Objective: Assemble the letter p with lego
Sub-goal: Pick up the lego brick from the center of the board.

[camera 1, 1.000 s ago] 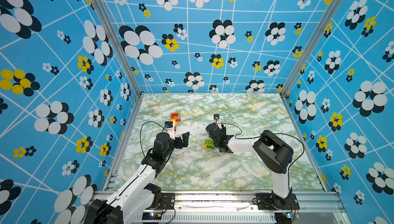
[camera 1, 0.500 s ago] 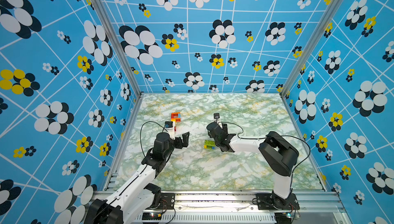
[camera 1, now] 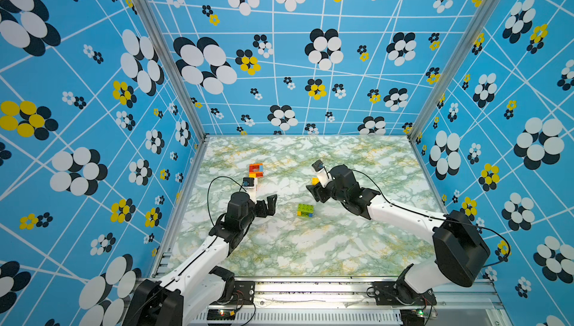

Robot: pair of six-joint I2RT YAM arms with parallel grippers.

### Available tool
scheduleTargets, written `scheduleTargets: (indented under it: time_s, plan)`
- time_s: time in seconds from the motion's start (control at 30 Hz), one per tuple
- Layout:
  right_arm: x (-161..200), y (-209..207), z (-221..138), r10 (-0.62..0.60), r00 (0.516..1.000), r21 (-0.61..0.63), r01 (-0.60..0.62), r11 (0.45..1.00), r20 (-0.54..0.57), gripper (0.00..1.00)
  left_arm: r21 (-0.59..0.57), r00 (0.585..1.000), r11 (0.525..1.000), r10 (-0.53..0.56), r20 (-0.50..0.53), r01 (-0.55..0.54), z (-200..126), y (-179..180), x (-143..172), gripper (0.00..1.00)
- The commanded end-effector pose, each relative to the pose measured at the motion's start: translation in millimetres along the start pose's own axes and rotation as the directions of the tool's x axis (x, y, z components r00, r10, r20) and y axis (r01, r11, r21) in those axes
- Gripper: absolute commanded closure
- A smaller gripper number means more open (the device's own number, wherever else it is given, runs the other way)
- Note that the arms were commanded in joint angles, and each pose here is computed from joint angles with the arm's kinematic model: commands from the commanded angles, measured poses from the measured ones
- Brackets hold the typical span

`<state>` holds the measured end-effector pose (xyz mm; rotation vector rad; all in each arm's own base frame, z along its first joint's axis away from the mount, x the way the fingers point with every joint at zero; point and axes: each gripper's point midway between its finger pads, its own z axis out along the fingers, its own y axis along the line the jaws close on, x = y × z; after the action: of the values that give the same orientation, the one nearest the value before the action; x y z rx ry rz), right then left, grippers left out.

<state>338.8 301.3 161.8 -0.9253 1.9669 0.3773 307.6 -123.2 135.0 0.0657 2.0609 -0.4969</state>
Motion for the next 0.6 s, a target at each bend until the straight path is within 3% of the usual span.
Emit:
scheduleTargets:
  time_s: [0.0, 0.2, 0.57]
  plan:
    - [36, 48, -13, -0.214, 0.974, -0.286, 0.186, 0.940, -0.069, 0.26, 0.017, 0.999, 1.000, 0.000, 0.034, -0.001, 1, -5, -15, 0.00]
    - [57, 74, -21, -0.284, 0.953, -0.457, 0.207, 0.865, -0.106, 0.26, 0.000, 1.000, 1.000, 0.003, 0.026, -0.003, 5, -1, -11, 0.00]
    - [71, 67, 2, -0.338, 0.924, -0.456, 0.226, 0.861, -0.180, 0.29, -0.013, 1.000, 1.000, 0.008, 0.015, -0.008, 9, 2, -8, 0.00]
